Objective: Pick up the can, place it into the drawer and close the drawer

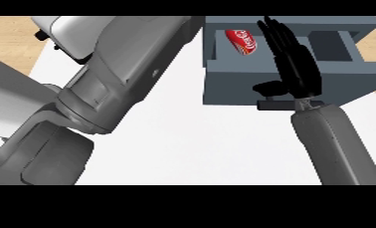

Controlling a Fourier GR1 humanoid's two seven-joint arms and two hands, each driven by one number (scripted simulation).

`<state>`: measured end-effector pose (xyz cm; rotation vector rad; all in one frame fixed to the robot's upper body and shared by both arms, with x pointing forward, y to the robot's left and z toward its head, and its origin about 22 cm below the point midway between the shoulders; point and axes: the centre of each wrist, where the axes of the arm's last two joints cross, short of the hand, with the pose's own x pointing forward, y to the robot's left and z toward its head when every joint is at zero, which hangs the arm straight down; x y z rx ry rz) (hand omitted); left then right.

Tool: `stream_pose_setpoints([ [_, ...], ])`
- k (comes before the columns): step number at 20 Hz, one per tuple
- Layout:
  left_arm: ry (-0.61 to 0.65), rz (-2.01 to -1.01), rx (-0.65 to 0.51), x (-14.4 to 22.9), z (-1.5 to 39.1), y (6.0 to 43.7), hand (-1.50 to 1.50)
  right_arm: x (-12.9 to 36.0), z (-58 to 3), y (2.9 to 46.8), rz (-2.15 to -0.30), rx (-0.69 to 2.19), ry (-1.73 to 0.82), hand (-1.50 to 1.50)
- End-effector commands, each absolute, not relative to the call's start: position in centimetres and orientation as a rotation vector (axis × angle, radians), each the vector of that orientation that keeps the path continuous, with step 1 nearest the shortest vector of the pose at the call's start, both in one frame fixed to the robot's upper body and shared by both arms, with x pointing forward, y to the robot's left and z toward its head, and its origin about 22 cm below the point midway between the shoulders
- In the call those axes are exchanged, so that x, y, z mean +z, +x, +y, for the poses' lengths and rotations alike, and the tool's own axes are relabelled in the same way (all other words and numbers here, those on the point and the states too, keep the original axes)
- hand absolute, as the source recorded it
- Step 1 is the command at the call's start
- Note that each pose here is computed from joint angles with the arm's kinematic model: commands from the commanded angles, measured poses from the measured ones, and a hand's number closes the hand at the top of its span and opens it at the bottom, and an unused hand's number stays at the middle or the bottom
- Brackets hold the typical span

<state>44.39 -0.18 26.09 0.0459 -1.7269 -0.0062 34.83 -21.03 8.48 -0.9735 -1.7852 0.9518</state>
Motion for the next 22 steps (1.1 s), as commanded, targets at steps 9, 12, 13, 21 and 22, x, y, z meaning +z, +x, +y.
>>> stream_pose_setpoints([
  [9, 0.073, -1.715, -0.002, 28.9, 4.1, 45.3, -1.50, 5.9, -19.7, 41.2, -1.742, 0.870, -1.211, -1.50],
  [12, 0.091, -1.713, 0.005, 26.1, 4.2, 45.3, -1.50, 6.5, -19.1, 42.6, -1.770, 0.845, -1.245, -1.50],
  [13, 0.073, -1.703, 0.003, 25.2, 5.5, 45.5, -1.50, 7.3, -19.6, 42.8, -1.784, 0.846, -1.253, -1.50],
  [21, 0.075, -1.706, -0.009, 24.8, 6.6, 45.0, -1.50, 9.7, -19.4, 45.4, -1.776, 0.798, -1.338, -1.50],
  [22, 0.071, -1.707, -0.010, 26.5, 8.2, 45.4, -1.50, 10.3, -16.8, 45.6, -1.813, 0.823, -1.318, -1.50],
])
